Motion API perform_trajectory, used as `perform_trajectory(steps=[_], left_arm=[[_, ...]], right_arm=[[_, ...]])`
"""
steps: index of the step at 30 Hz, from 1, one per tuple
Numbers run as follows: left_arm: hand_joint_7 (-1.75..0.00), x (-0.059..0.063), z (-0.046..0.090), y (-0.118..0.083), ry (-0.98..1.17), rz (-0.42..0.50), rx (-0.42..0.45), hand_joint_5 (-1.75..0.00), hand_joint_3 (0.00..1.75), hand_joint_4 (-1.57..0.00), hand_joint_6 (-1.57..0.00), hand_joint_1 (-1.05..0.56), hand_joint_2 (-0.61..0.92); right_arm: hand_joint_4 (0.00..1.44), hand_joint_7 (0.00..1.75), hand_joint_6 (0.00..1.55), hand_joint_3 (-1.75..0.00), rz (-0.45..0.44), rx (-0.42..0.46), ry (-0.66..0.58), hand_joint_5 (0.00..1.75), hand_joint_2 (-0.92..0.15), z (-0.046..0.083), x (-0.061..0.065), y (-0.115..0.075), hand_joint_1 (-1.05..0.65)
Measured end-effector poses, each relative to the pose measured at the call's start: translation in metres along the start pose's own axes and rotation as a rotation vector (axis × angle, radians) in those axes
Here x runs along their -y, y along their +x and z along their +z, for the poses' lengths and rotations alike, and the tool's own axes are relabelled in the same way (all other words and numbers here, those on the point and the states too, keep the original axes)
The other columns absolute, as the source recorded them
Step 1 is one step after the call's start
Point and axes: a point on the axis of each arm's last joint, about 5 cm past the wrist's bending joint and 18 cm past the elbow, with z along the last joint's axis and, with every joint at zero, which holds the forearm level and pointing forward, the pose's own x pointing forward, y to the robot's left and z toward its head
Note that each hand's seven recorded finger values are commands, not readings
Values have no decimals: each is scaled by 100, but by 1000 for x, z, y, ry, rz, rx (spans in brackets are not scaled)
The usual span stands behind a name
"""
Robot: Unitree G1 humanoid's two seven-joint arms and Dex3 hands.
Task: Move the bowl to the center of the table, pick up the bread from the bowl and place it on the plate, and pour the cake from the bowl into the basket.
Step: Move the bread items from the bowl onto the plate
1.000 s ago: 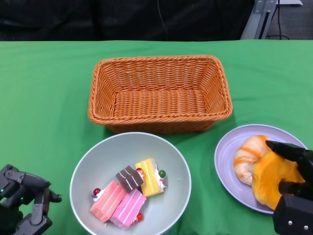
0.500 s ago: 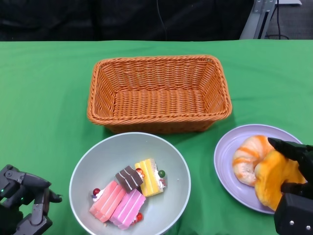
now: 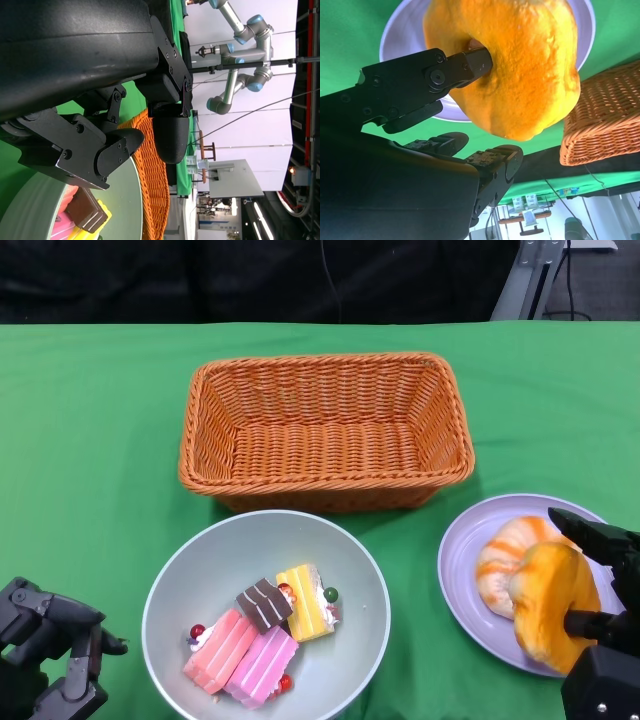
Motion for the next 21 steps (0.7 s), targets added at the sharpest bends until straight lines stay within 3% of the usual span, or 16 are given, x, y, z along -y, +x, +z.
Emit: perform_trajectory(steps=[4,9,14,21], left_arm=[[-126,0,0,0,0,0,0,-147,97,-77,-76,3,64],[-127,0,-1,0,-1,-3,-4,-148,98,-77,-76,3,63],[-129,0,-1,0,-1,-3,-4,-148,99,-77,-76,3,64],[-130,1,-1,0,-2,-4,-5,-149,101,-77,-75,4,63]], right_arm=[[40,0,29,0,-3,-2,5,1,-84,-1,-1,0,-57],[47,2,35,-1,-16,5,-37,4,-89,0,0,6,-72],[56,4,43,0,-31,11,-61,7,-89,0,0,7,-71],[57,2,45,0,-35,7,-58,6,-89,1,-1,7,-71]])
